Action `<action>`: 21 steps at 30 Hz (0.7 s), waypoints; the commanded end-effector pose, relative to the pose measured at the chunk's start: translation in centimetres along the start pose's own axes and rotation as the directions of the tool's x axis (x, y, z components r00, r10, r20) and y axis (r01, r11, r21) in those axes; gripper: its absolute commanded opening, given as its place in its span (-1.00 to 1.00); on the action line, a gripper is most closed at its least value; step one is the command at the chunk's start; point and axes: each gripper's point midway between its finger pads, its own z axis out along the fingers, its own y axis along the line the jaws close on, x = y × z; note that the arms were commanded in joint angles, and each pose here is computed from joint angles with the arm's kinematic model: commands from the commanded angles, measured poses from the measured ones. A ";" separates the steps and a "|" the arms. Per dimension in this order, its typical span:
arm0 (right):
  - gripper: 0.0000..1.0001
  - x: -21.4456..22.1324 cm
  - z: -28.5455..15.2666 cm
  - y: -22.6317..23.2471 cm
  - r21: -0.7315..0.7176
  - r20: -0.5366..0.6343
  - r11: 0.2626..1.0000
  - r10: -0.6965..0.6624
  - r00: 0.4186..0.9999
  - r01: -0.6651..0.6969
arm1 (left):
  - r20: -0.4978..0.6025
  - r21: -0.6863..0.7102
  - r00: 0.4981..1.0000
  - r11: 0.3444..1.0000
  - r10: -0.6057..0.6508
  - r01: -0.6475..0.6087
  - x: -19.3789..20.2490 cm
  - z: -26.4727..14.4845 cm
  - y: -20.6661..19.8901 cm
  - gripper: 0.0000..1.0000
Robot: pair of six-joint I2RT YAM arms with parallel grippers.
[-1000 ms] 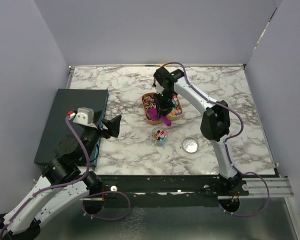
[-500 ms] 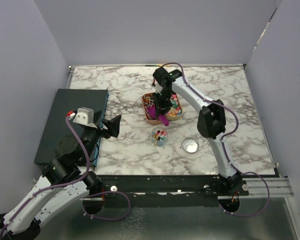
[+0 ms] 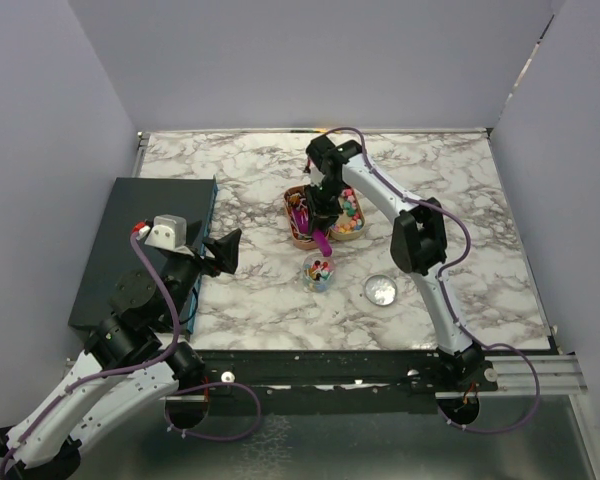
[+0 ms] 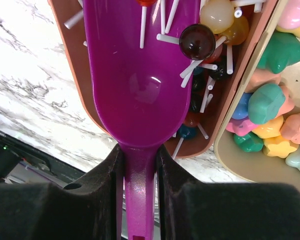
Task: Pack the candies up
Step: Scoop the fake candies from the storage box.
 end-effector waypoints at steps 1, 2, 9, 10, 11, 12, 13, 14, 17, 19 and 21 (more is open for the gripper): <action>-0.99 -0.6 1.8 -2.1 0.058 -0.006 0.996 0.060 0.998 -0.060 | -0.009 -0.017 1.000 1.000 0.008 -0.008 0.5 0.0 0.3 0.73; -0.99 -0.8 1.9 -2.3 0.067 0.002 0.996 0.062 0.998 -0.062 | -0.009 -0.019 1.000 1.000 0.009 -0.009 0.5 0.0 0.4 0.73; -0.99 -1.9 2.0 -2.7 0.088 0.055 0.994 0.062 0.997 -0.066 | -0.012 -0.021 1.000 1.000 0.012 -0.012 0.6 0.1 0.4 0.73; -0.99 -2.1 2.0 -2.6 0.085 0.065 0.994 0.060 0.996 -0.066 | -0.012 -0.021 1.000 1.000 0.012 -0.012 0.6 0.1 0.4 0.73; -0.99 -2.2 2.1 -2.6 0.084 0.070 0.994 0.060 0.996 -0.065 | -0.014 -0.023 1.000 1.000 0.013 -0.014 0.6 0.1 0.4 0.73; -0.99 -2.3 2.1 -2.6 0.082 0.074 0.994 0.059 0.996 -0.065 | -0.014 -0.024 1.000 1.000 0.014 -0.014 0.6 0.1 0.4 0.72; -0.99 -2.4 2.3 -2.6 0.081 0.076 0.995 0.059 0.995 -0.066 | -0.015 -0.024 1.000 1.000 0.015 -0.015 0.7 0.1 0.4 0.72; -0.99 -2.4 2.3 -2.6 0.082 0.078 0.995 0.059 0.995 -0.065 | -0.016 -0.024 1.000 1.000 0.016 -0.016 0.7 0.1 0.4 0.72; -0.99 -2.5 2.6 -3.1 0.101 0.086 0.993 0.056 0.995 -0.065 | -0.017 -0.024 1.000 1.000 0.016 -0.016 0.7 0.1 0.4 0.71; -0.99 -2.7 2.8 -3.2 0.105 0.094 0.993 0.050 0.994 -0.060 | -0.019 -0.023 1.000 1.000 0.017 -0.017 0.7 0.2 0.4 0.71; -0.99 -2.9 3.1 -3.1 0.097 0.100 0.994 0.048 0.994 -0.058 | -0.021 -0.026 1.000 0.999 0.019 -0.019 0.8 0.2 0.4 0.71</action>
